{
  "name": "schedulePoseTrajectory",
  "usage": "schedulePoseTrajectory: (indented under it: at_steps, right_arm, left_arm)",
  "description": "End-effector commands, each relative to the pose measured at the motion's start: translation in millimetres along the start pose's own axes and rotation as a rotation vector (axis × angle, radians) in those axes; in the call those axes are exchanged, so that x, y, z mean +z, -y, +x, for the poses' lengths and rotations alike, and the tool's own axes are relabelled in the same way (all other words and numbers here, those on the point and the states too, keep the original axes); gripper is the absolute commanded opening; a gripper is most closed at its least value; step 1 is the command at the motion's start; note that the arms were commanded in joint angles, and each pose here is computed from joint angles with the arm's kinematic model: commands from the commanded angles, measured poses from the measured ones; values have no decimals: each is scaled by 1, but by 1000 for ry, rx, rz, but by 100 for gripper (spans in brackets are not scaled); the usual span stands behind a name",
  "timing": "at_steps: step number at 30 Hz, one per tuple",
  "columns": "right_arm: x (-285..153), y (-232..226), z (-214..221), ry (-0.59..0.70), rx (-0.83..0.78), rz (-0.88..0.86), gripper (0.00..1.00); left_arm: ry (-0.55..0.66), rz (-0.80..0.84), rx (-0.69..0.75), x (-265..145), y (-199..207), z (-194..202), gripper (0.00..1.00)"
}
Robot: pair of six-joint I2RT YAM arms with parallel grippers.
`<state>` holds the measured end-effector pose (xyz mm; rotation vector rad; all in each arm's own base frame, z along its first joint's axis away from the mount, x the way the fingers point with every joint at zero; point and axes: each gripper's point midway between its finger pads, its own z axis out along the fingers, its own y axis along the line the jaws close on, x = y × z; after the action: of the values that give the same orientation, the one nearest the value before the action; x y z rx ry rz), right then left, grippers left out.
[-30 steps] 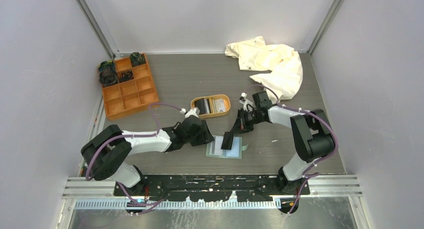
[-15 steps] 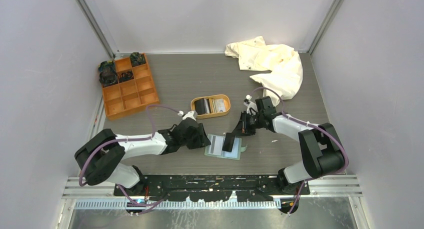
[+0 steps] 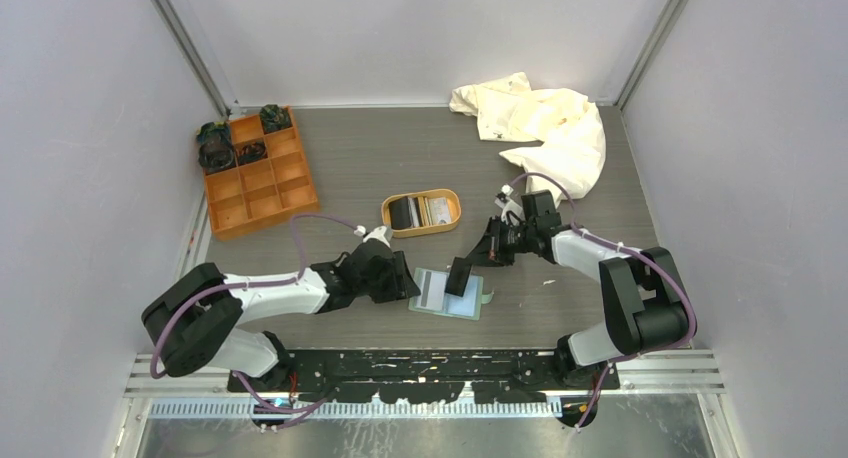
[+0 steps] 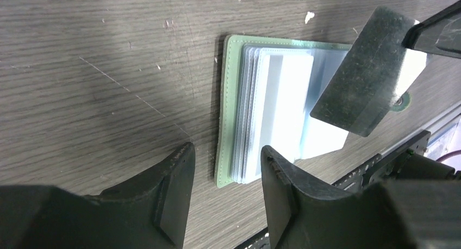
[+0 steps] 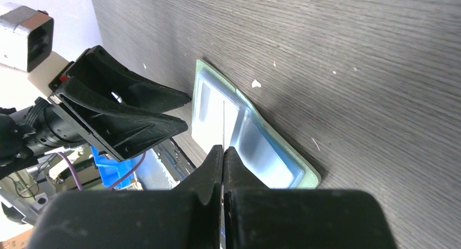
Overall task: Put the credit cards into the card holder
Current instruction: Insert the credit card into the card holder.
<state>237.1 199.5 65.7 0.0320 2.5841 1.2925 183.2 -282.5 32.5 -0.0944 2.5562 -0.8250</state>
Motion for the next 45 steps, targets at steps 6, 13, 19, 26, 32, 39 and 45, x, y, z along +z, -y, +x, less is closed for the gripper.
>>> schedulePoseTrajectory:
  at_steps: [6,13,19,26,32,39,45]
  right_arm:
    - [6,-8,-6,65,-30,-43,1]
    - [8,5,-4,75,-49,6,1]
    - [13,9,3,69,-39,-13,1]
    - [14,17,12,40,-62,6,1]
    - [14,21,13,44,-103,29,1]
    - [19,12,18,34,-125,-14,1]
    - [20,11,27,14,-127,-31,1]
  left_arm:
    - [-17,86,13,-7,13,4,49]
    - [-43,110,31,-8,16,10,50]
    - [-69,77,41,-10,7,18,49]
    - [-88,20,42,-6,-1,20,48]
    - [-92,-6,39,-1,-5,20,43]
    - [-97,-30,39,5,-8,21,32]
    - [-112,-49,37,9,-13,24,25]
